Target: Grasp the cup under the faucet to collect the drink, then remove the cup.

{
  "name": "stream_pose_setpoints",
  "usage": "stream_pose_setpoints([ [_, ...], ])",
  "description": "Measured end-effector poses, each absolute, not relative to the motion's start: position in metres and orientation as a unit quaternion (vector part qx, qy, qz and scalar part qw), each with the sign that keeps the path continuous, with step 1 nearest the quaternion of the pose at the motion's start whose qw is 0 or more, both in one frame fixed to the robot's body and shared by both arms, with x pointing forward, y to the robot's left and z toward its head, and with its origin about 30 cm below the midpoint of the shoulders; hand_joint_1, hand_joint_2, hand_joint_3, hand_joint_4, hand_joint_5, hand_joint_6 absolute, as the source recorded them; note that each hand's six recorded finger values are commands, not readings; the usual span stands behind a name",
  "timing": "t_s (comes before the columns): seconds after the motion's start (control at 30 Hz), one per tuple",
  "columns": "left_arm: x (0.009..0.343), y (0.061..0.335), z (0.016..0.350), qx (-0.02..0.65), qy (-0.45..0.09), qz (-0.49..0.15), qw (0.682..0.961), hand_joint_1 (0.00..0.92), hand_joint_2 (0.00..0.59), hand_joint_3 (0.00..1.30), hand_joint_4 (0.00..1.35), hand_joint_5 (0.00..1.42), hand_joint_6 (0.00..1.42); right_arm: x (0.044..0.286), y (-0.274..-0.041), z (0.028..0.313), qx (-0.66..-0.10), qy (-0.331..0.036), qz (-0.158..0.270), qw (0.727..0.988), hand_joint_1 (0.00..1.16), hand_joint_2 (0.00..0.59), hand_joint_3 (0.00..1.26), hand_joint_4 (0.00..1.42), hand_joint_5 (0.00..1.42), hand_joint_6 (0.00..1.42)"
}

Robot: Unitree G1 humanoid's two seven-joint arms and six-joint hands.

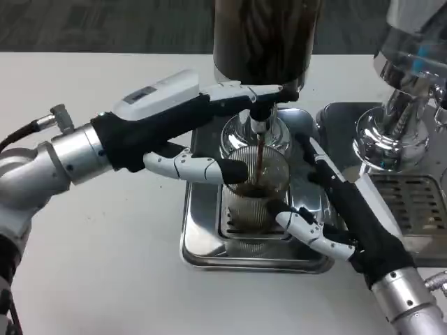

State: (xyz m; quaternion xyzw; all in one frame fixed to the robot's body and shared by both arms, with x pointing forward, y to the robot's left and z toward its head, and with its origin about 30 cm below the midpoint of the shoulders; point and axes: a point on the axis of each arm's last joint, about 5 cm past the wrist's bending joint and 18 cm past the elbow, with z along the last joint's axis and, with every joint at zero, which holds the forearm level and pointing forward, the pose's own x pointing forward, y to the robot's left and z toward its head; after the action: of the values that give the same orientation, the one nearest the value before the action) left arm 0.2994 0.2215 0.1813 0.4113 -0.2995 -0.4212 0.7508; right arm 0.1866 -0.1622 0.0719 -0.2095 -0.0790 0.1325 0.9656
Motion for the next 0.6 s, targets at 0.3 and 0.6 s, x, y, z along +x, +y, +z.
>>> stream_pose_setpoints([
  [0.3, 0.2986, 0.2220, 0.1813, 0.415, -0.301, -0.420, 0.749, 0.000, 0.121, 0.14, 0.10, 0.12, 0.07, 0.1902, -0.1592, 0.0705, -0.207, -0.075, 0.143, 0.965, 0.52, 0.246, 0.04, 0.02, 0.04, 0.10],
  [0.6, 0.2985, 0.2223, 0.1817, 0.417, -0.301, -0.419, 0.748, 0.000, 0.121, 0.15, 0.10, 0.12, 0.07, 0.1958, -0.1556, 0.0733, -0.204, -0.083, 0.150, 0.964, 0.52, 0.246, 0.05, 0.02, 0.05, 0.11],
])
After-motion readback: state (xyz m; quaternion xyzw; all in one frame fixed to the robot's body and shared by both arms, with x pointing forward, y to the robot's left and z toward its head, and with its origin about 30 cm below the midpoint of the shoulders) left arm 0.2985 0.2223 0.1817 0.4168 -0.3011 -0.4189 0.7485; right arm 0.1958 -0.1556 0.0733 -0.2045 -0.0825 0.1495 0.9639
